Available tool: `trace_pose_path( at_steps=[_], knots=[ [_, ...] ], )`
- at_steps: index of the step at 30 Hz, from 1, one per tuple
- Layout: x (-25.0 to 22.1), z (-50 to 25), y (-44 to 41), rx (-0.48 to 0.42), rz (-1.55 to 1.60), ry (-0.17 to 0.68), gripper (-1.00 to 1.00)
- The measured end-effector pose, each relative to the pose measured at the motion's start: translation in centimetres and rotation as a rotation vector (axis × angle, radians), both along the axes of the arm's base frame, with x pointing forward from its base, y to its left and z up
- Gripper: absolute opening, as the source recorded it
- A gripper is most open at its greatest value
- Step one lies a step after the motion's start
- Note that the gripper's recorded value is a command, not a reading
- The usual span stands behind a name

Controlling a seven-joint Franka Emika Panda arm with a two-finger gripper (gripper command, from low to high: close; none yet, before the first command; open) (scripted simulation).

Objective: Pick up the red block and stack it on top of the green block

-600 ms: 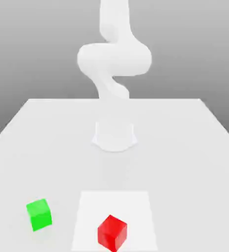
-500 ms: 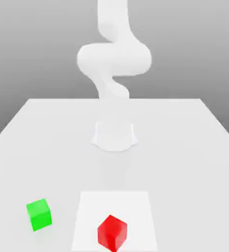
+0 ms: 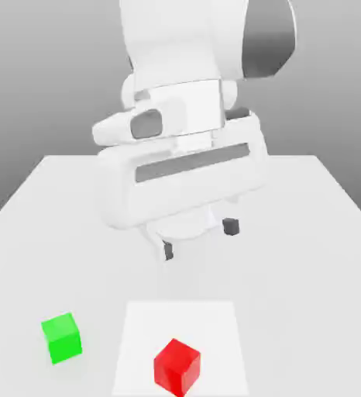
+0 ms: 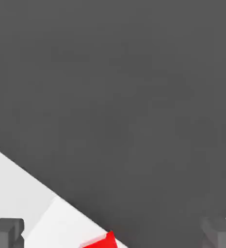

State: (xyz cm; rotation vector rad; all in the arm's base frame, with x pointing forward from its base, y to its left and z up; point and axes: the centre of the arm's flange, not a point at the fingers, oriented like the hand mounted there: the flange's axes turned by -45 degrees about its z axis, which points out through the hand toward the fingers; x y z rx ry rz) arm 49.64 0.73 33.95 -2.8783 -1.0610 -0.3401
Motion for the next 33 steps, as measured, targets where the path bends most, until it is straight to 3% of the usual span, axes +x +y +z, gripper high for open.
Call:
trace_pose_path(
  at_steps=[7,12,13,19,25,33],
  knots=[
    [-1.9,-11.6,-1.0,-0.133,0.226,0.15,0.0],
    [-2.2,-18.2,-1.2,-0.153,0.258,0.168,0.0],
    [-2.3,-19.0,-1.2,-0.152,0.257,0.169,-1.0],
    [-2.3,-19.5,-1.2,-0.151,0.257,0.172,-1.0],
    [-2.4,-13.5,-1.7,-0.152,0.256,0.171,-1.0],
    [-9.1,-10.1,-20.3,-0.145,0.175,0.176,-1.0]
  ],
)
